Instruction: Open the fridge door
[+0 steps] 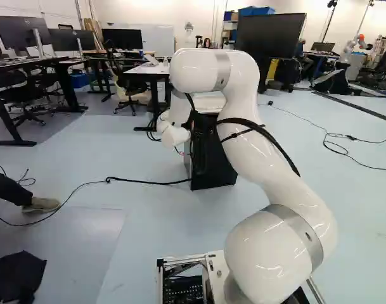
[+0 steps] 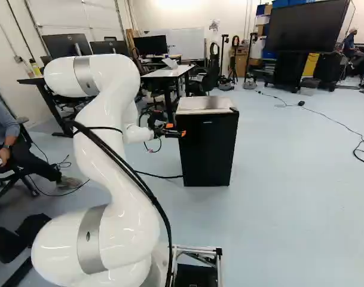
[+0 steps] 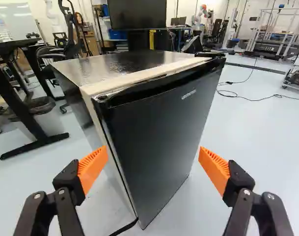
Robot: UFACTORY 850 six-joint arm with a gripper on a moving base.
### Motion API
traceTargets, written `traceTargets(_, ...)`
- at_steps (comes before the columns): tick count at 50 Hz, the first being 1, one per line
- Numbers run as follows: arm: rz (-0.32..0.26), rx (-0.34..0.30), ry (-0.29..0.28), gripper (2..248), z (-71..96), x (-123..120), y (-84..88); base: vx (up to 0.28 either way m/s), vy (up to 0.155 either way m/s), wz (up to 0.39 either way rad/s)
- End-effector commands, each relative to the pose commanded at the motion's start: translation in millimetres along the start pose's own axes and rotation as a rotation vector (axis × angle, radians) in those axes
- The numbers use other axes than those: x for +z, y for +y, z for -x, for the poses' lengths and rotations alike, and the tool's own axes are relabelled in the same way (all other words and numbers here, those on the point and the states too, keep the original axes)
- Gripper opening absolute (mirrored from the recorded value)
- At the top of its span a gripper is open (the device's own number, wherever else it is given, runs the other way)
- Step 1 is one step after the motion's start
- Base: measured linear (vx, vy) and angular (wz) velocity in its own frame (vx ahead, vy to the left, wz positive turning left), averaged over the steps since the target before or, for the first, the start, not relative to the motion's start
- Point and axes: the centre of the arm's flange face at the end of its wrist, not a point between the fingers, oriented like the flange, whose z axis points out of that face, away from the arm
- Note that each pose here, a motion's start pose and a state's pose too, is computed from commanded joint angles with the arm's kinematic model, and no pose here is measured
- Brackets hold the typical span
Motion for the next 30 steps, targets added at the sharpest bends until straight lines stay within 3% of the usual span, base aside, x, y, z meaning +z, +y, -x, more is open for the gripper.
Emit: traceTargets(30, -0.014, 0.034, 0.022, 247, 1.2, 15.0, -28.1, 0.000, 0.000, 0.000)
